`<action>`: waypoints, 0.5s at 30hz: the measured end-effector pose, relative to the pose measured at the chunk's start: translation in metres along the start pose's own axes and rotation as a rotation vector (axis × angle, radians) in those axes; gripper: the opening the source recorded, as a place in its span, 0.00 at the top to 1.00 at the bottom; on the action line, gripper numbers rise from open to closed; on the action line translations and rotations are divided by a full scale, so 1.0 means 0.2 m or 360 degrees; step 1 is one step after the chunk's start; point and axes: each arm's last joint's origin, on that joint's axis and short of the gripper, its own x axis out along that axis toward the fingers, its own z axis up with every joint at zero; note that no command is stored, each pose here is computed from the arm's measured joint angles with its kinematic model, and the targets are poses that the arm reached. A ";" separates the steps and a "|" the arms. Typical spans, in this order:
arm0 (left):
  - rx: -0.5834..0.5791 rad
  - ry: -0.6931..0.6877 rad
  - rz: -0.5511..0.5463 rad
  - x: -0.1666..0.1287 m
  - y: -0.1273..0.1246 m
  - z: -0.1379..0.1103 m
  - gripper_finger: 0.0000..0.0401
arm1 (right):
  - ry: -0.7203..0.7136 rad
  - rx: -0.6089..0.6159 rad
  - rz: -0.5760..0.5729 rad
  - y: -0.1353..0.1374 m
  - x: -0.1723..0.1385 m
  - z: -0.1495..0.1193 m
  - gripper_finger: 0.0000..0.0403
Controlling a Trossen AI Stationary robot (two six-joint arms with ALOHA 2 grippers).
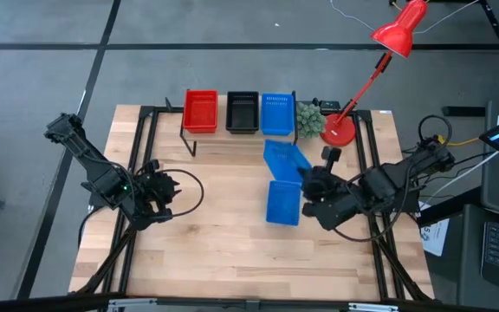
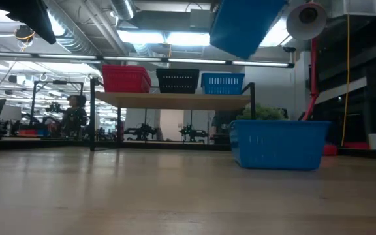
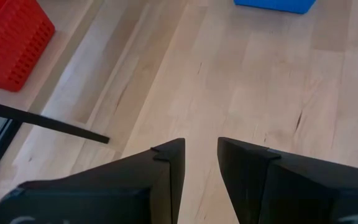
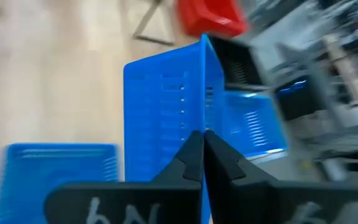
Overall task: Stack baskets on shelf by color
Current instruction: Stack the top blue bin on top of the blue bin on the shelf
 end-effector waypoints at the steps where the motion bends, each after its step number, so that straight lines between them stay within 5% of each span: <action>1: 0.0000 0.0000 0.0000 0.00 0.00 0.00 0.78 | -0.0015 -0.0025 -0.0052 -0.01 0.00 0.01 1.00; 9: 0.0012 -0.0006 0.0006 0.00 0.00 0.00 0.78 | 0.0007 -0.0119 -0.0452 -0.13 0.12 0.04 1.00; 15: 0.0013 -0.0036 0.0032 0.00 0.00 0.00 0.78 | 0.0124 -0.0149 -0.0570 -0.24 0.24 0.05 1.00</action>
